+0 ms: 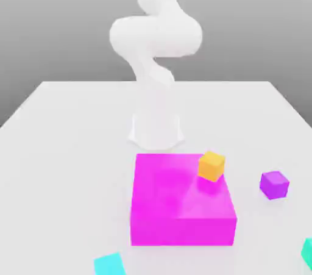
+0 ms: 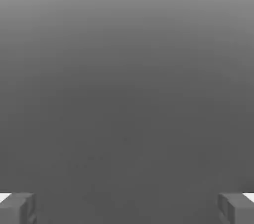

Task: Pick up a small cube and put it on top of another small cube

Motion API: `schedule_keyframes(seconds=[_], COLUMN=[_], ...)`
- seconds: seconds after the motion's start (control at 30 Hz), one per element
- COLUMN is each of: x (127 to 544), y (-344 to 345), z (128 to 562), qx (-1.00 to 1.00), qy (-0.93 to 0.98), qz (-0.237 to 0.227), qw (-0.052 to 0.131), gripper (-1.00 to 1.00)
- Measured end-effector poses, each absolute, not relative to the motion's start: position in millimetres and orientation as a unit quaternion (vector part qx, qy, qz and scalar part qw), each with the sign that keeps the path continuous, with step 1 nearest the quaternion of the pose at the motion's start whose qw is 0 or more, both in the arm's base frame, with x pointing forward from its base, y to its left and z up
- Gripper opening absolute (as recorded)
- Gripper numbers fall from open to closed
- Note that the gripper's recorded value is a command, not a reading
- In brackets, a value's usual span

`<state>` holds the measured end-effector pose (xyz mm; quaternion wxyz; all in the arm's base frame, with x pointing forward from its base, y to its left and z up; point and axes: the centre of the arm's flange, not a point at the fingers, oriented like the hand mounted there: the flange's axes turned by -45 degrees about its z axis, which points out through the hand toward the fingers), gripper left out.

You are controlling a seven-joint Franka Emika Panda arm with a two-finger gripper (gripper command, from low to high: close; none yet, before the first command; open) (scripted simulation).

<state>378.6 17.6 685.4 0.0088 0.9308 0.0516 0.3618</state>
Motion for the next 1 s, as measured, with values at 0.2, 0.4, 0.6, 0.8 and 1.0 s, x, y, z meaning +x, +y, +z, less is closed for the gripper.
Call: schedule_keyframes(seconds=[0.2, 0.4, 0.6, 0.8, 1.0], x=[446, 491, 510, 506, 476], y=[70, 131, 199, 258, 309], z=[612, 527, 430, 325, 217], qx=[0.935, 0.911, 0.858, 0.782, 0.683], qy=[0.199, 0.345, 0.489, 0.617, 0.73], qz=[0.292, 0.222, 0.152, 0.082, 0.015], qw=[0.03, 0.04, 0.039, 0.029, 0.007], gripper=[0.0, 0.0, 0.0, 0.0, 0.0])
